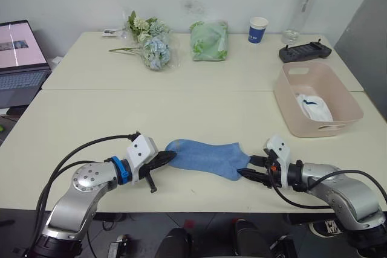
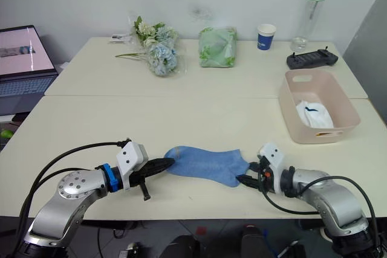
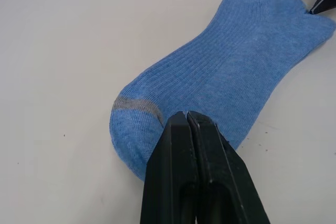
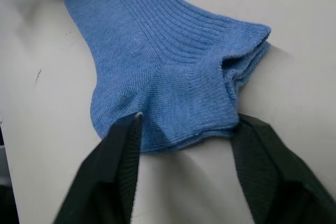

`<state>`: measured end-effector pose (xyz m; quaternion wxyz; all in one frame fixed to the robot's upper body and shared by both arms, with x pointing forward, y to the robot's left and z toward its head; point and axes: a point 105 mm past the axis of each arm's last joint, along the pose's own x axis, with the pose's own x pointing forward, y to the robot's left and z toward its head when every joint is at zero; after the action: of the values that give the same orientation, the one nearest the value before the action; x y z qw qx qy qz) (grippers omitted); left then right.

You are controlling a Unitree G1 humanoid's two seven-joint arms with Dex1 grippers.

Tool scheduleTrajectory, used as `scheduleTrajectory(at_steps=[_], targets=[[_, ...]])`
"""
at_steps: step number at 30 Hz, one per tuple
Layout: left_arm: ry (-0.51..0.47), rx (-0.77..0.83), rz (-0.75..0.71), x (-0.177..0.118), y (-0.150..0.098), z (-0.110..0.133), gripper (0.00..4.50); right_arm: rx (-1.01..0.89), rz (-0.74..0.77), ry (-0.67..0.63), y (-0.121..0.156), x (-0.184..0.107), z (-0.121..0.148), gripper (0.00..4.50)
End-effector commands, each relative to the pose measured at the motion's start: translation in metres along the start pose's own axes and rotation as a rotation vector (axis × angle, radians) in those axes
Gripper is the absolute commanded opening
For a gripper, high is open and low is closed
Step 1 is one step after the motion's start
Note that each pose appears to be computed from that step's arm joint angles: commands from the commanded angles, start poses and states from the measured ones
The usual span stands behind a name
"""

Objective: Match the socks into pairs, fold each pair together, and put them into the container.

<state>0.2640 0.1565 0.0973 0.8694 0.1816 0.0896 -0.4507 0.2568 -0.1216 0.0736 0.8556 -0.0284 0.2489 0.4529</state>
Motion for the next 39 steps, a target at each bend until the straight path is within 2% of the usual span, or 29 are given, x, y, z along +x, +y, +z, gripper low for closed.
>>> scheduleTrajectory(at_steps=[1,5,9,12,16,18,22,28,34,39], targets=[[-0.035,0.033,-0.002,0.001,-0.002,0.01,0.0,0.031,-0.015,-0.046,-0.005,-0.001,0.011,1.47],[-0.042,0.05,-0.008,0.004,-0.002,0.011,0.0,0.091,-0.044,-0.08,-0.015,-0.007,0.018,0.03],[-0.08,0.027,-0.058,0.011,-0.008,0.021,0.0,0.109,-0.058,-0.049,-0.028,-0.02,0.014,0.03],[-0.118,0.005,-0.122,0.029,-0.017,0.029,0.0,0.092,-0.019,0.031,-0.043,-0.032,0.007,0.03],[-0.158,-0.02,-0.179,0.05,-0.021,0.038,0.0,0.081,0.004,0.052,-0.055,-0.035,0.008,0.03],[-0.152,-0.017,-0.182,0.059,-0.019,0.037,0.0,0.076,0.007,0.048,-0.059,-0.035,0.01,0.03],[-0.111,0.008,-0.288,0.091,-0.022,0.037,0.0,0.064,0.018,0.031,-0.068,-0.034,0.015,0.03],[-0.072,0.078,-0.357,0.113,-0.031,0.036,0.0,0.051,0.024,0.038,-0.073,-0.035,0.015,0.03],[0.001,0.102,-0.368,0.123,-0.033,0.026,0.0,0.048,0.032,0.032,-0.072,-0.036,0.016,0.03],[0.057,0.093,-0.384,0.121,-0.036,0.01,0.0,0.07,0.088,-0.049,-0.061,-0.036,0.036,0.03]])
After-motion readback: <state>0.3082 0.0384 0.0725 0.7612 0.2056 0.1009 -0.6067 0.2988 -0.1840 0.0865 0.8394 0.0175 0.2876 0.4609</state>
